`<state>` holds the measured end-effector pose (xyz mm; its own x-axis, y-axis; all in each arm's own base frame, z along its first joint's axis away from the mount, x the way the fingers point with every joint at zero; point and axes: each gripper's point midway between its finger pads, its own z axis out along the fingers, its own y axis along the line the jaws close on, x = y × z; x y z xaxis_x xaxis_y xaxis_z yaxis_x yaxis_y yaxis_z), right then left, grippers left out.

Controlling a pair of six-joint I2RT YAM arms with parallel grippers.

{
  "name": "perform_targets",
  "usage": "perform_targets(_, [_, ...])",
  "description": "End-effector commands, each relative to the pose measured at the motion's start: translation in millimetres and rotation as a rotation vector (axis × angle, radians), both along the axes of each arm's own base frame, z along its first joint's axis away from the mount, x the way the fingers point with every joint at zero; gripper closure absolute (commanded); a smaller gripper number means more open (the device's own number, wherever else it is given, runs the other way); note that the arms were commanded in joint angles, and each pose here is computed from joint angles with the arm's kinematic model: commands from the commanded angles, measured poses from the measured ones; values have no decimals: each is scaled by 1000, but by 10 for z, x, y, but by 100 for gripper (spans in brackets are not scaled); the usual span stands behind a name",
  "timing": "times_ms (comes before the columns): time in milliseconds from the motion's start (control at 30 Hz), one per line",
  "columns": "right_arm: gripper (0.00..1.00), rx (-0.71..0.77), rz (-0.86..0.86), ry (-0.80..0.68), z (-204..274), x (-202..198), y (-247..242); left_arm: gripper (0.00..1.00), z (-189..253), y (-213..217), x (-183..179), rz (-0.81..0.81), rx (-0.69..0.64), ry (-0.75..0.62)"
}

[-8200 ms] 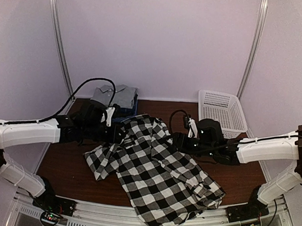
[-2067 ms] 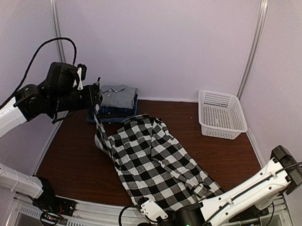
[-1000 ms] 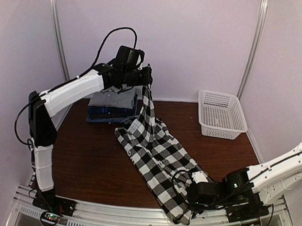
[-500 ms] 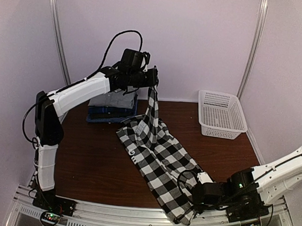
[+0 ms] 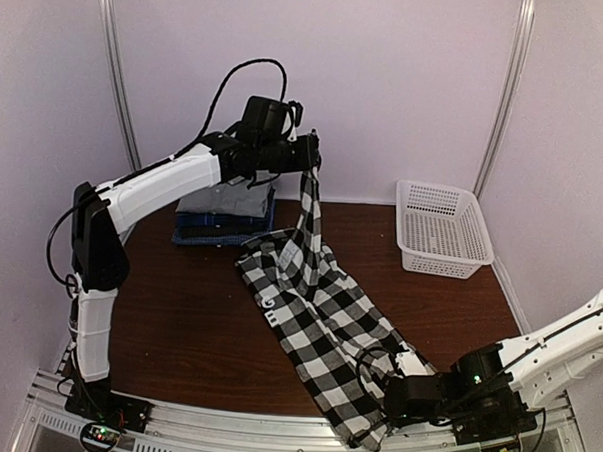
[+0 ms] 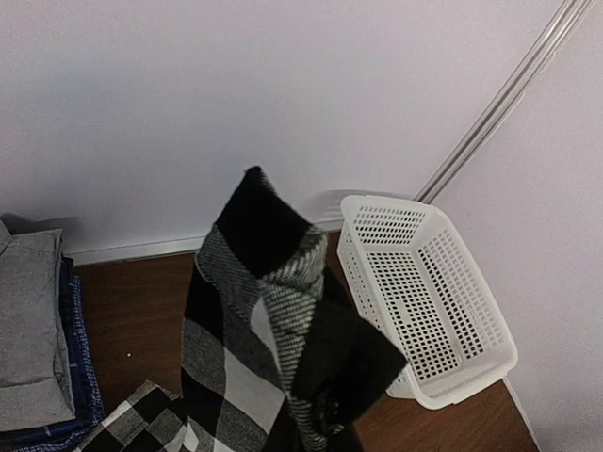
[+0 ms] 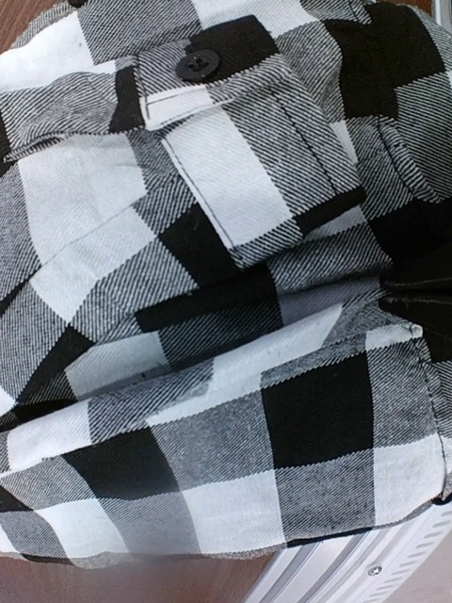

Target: Fold and stack the long sleeve shirts

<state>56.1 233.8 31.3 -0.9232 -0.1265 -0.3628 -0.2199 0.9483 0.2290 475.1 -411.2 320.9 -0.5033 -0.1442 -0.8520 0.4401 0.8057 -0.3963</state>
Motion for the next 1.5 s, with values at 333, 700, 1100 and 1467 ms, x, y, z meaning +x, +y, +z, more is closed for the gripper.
perform_targets(333, [56,-1,-19,-144,517,233,69,100,-340,-172,-153,-99,-9,50])
perform_targets(700, [46,187,-69,-264,1045,777,284,100,-564,-104,-613,-74,41,94])
perform_targets(1100, [44,268,-38,-306,1188,1297,637,95,-1601,80,-1966,0,84,309])
perform_targets(1467, [42,266,-8,-278,1036,1325,819,49,-1763,601,-2708,5,80,370])
